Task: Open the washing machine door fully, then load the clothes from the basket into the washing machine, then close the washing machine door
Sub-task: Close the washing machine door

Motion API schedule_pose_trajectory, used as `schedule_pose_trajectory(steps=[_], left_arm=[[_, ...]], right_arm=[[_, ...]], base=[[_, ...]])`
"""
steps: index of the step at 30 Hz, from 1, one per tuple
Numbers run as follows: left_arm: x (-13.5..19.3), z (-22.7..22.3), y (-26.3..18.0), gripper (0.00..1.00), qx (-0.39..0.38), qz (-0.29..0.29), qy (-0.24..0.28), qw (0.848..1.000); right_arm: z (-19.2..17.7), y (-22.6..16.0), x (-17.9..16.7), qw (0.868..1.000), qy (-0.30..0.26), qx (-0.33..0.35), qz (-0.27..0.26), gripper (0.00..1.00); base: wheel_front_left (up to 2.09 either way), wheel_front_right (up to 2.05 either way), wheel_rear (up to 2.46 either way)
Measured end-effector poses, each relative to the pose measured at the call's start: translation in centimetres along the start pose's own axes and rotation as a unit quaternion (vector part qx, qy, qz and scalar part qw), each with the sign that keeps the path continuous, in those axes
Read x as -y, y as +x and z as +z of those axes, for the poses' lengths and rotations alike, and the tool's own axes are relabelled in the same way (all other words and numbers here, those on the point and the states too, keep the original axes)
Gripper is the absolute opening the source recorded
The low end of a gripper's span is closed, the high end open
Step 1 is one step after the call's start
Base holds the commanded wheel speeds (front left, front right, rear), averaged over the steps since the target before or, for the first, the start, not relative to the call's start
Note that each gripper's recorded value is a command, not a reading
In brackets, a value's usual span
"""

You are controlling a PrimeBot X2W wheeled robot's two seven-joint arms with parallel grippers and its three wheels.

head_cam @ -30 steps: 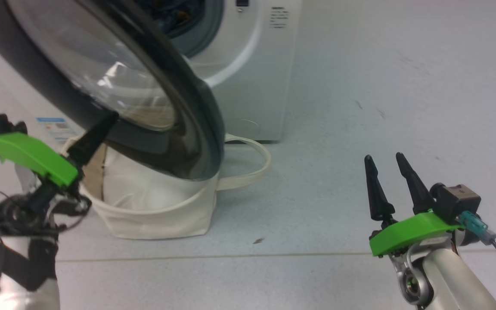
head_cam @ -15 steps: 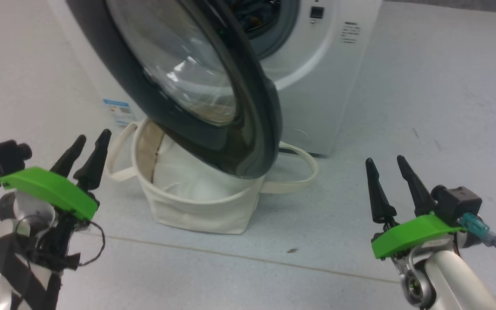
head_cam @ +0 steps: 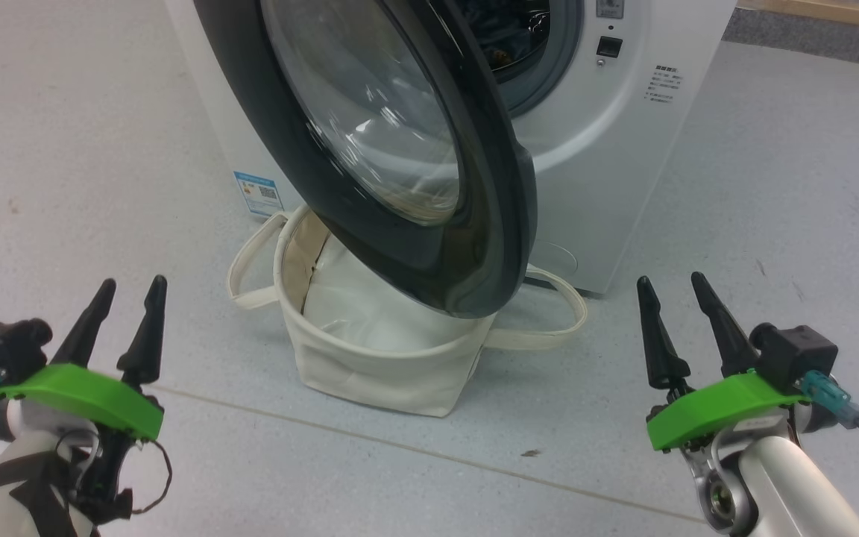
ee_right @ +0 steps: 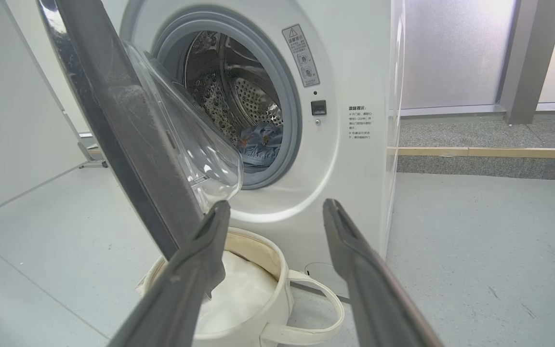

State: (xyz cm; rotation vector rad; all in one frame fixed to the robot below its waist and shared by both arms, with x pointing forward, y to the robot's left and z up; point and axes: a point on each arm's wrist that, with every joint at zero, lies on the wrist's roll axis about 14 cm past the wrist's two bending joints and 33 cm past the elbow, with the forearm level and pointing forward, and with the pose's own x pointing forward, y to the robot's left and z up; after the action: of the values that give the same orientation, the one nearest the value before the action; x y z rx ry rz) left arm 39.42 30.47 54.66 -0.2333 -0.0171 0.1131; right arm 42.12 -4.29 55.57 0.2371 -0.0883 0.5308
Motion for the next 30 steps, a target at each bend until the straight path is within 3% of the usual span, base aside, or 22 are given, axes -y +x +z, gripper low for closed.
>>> schedule_pose_trajectory(steps=[14,30], left_arm=[[-0.8,-1.7,-0.7,1.0,-0.011,0.023,-0.023,0.999],[-0.6,-0.7,-1.1,1.0,0.009,0.023,-0.027,0.999]], right_arm=[[0.1,-1.2,0.4,1.0,-0.003,-0.001,-0.011,1.0],[0.9,-1.4,-0.2,1.0,0.0,0.009,-0.005,1.0]], base=[[0.0,0.0,0.0],[0.0,0.0,0.0]])
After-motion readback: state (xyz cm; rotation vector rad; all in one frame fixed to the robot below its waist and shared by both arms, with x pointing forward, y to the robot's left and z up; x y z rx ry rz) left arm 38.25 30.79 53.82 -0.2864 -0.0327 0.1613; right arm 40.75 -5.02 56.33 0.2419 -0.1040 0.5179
